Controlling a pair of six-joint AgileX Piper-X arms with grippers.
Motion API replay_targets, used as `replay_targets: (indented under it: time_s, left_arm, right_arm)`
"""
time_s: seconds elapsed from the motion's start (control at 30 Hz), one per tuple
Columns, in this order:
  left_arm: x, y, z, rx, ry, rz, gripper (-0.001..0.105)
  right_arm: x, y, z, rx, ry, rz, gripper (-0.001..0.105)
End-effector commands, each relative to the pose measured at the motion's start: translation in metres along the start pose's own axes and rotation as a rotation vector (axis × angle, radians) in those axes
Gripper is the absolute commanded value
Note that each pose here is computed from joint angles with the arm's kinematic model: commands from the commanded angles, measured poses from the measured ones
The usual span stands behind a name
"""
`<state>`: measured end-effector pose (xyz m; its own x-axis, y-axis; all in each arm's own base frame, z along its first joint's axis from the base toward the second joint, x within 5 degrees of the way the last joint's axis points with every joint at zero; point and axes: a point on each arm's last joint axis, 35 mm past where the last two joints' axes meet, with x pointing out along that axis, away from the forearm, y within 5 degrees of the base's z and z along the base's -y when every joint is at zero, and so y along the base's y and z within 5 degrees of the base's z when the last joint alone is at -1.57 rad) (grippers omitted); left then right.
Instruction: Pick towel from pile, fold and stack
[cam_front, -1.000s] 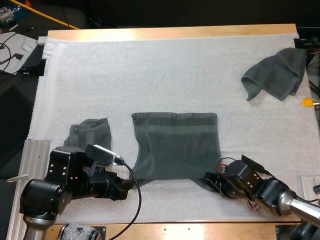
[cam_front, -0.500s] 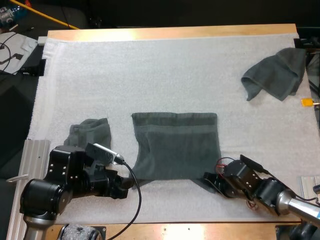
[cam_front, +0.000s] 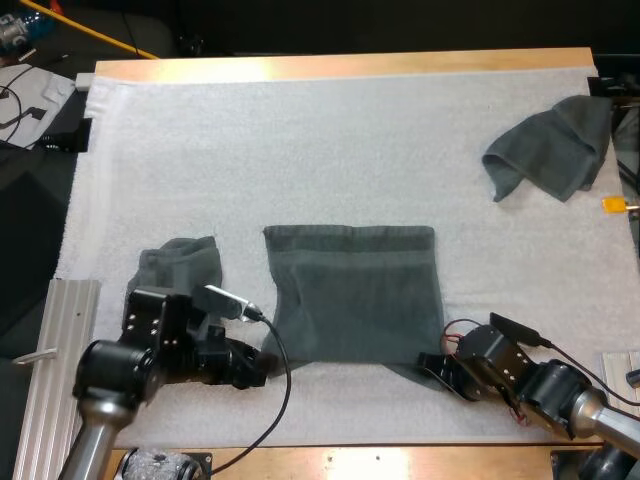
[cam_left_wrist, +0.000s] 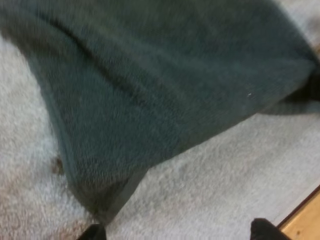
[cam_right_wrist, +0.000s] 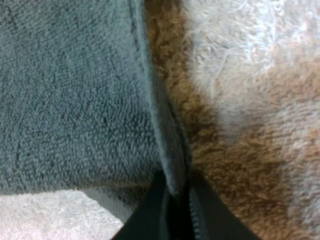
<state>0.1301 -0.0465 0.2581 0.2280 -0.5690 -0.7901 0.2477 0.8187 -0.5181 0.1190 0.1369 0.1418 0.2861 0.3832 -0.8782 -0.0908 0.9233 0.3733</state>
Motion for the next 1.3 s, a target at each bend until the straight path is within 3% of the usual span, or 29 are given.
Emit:
replay_targets:
  time_s: [0.0,0.13,0.5,1.27]
  left_arm:
    - [0.018,0.009,0.002,-0.028,0.053,-0.002,0.056]
    - [0.026,0.013,0.005,-0.041,0.082,-0.001,0.056]
    - [0.076,0.040,0.022,-0.167,0.264,-0.019,0.056]
    - [0.121,0.066,0.026,-0.304,0.371,-0.003,0.055]
  right_arm:
    - [-0.001,0.000,-0.001,-0.007,0.005,-0.010,0.000]
    - [-0.002,0.000,0.000,-0.004,0.002,0.005,0.000]
    - [-0.001,0.000,0.000,-0.001,0.008,0.003,0.000]
    - [-0.002,0.000,0.000,-0.001,0.011,0.002,0.000]
